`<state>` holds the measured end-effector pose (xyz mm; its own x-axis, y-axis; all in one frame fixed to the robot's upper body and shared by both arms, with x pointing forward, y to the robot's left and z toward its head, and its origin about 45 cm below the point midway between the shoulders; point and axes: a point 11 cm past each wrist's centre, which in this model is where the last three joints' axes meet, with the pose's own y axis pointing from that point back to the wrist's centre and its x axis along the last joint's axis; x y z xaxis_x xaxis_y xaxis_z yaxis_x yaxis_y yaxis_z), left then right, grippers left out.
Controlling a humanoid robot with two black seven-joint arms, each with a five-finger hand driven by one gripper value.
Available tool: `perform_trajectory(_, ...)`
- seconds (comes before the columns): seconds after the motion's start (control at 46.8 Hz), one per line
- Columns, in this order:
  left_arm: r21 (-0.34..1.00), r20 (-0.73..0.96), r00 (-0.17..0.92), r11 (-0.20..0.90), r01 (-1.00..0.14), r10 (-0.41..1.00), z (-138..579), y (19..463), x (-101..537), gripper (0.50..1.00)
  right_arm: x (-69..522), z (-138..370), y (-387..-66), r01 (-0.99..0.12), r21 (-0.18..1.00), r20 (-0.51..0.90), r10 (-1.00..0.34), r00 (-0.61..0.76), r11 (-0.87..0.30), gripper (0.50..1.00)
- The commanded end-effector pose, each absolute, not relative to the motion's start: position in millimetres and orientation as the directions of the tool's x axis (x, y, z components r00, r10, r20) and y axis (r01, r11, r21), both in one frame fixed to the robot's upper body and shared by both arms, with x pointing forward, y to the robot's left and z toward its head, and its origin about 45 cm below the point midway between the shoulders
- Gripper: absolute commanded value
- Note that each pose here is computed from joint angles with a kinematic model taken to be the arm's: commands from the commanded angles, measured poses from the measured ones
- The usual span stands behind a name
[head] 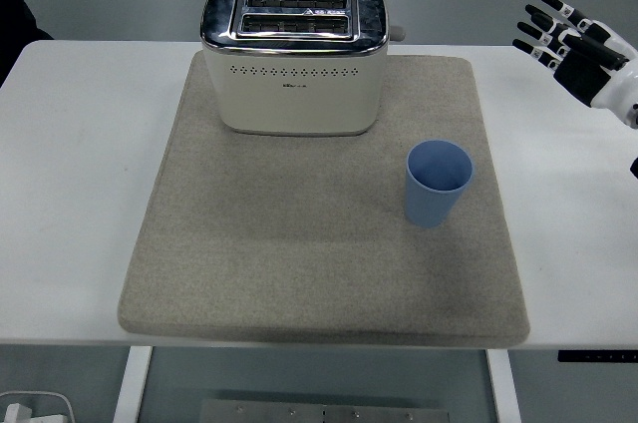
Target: Put the water cup in front of the bread machine
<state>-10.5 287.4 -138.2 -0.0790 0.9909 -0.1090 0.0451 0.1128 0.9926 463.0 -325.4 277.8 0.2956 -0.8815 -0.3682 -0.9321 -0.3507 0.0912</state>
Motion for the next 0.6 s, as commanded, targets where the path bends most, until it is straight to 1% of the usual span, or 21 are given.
perform_trajectory(0.0,0.993,-0.107,-0.078,0.111,0.046,0.991,-138,288,-10,1.000,463,276,-325,-0.932,0.094,-0.371,-0.881,0.294,-0.351,0.928)
perform_trajectory(0.235,0.994,-0.098,-0.083,0.103,0.046,0.992,-138,291,-11,1.000,462,276,-326,-0.931,0.094,-0.368,-0.881,0.297,-0.353,0.928)
perform_trajectory(0.363,0.994,-0.094,-0.084,0.098,0.044,0.992,-138,292,-10,1.000,458,276,-325,-0.914,0.087,-0.364,-0.867,0.341,-0.396,0.928)
perform_trajectory(0.491,0.994,-0.093,-0.085,0.096,0.044,0.992,-138,293,-10,1.000,447,277,-345,-0.900,0.092,-0.336,-0.864,0.376,-0.427,0.928)
perform_trajectory(0.577,0.994,-0.094,-0.084,0.098,0.046,0.992,-138,292,-10,1.000,432,278,-358,-0.874,0.094,-0.325,-0.845,0.425,-0.476,0.928)
